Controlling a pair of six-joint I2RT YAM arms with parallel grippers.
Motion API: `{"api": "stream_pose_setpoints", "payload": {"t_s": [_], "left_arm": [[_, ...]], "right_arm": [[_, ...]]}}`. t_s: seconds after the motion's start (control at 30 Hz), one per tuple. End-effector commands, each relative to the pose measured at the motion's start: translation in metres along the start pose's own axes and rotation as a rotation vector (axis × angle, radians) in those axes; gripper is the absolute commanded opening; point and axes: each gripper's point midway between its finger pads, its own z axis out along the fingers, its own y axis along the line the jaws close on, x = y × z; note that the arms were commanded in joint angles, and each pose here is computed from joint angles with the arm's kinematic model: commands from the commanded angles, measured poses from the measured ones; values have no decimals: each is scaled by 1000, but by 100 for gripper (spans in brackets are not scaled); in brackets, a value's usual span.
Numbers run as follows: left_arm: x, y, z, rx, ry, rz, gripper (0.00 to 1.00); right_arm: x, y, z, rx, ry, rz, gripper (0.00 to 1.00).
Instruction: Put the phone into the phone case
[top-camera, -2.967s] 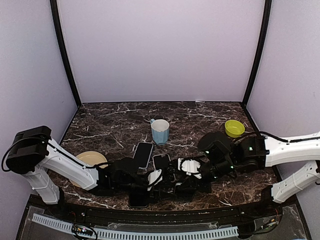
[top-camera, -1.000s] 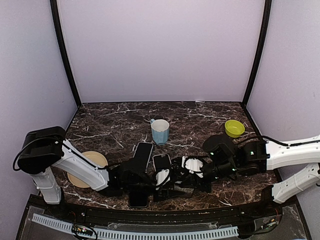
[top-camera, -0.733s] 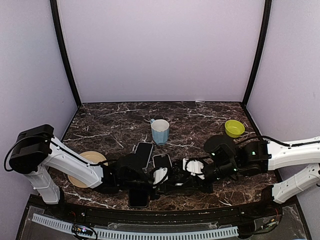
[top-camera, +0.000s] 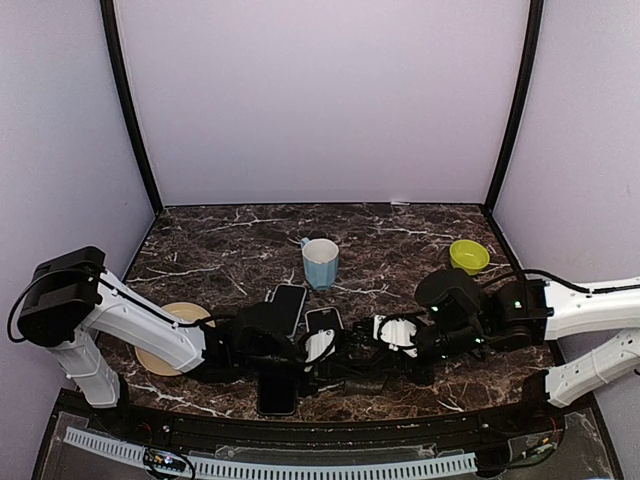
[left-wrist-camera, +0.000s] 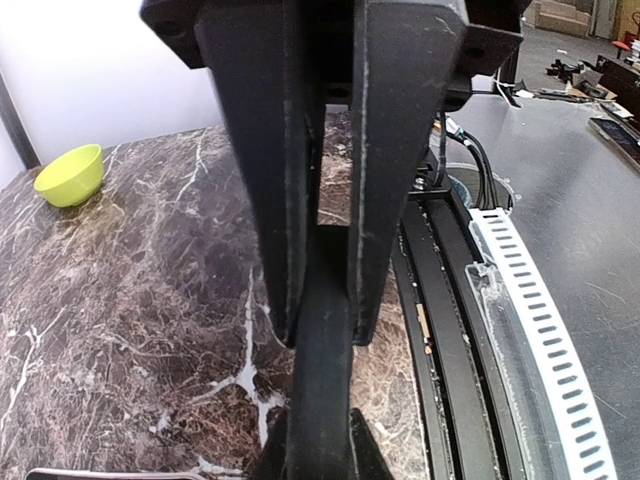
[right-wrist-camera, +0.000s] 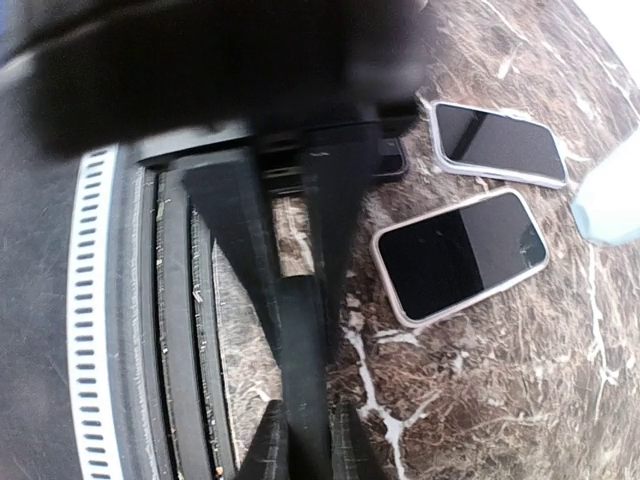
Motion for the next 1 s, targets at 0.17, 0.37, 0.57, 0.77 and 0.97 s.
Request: {"api": "stream_pose_setpoints", "payload": {"t_s": [0.17,0.37,0.57,0.77,0.97], "left_arm": [[-36,5,-8,7,-83,-128,0],[-37,15,-9,-45,-40,-223,50],[-18,28,-31,-167,67,-238,60],[-24,33,-55,-229,63,-274,65],[-17,35,-62,-253,86,-331,68]], "right_arm": [[-18,-24,-19,62,-35,81,0],[-14,-41,-38,-58,-14,233,0],[-13,-52,-51,-198,-24,418,0],[-11,-39,-44,-401,-13,527,0],[17,-73,-6,-359,72,597,0]]}}
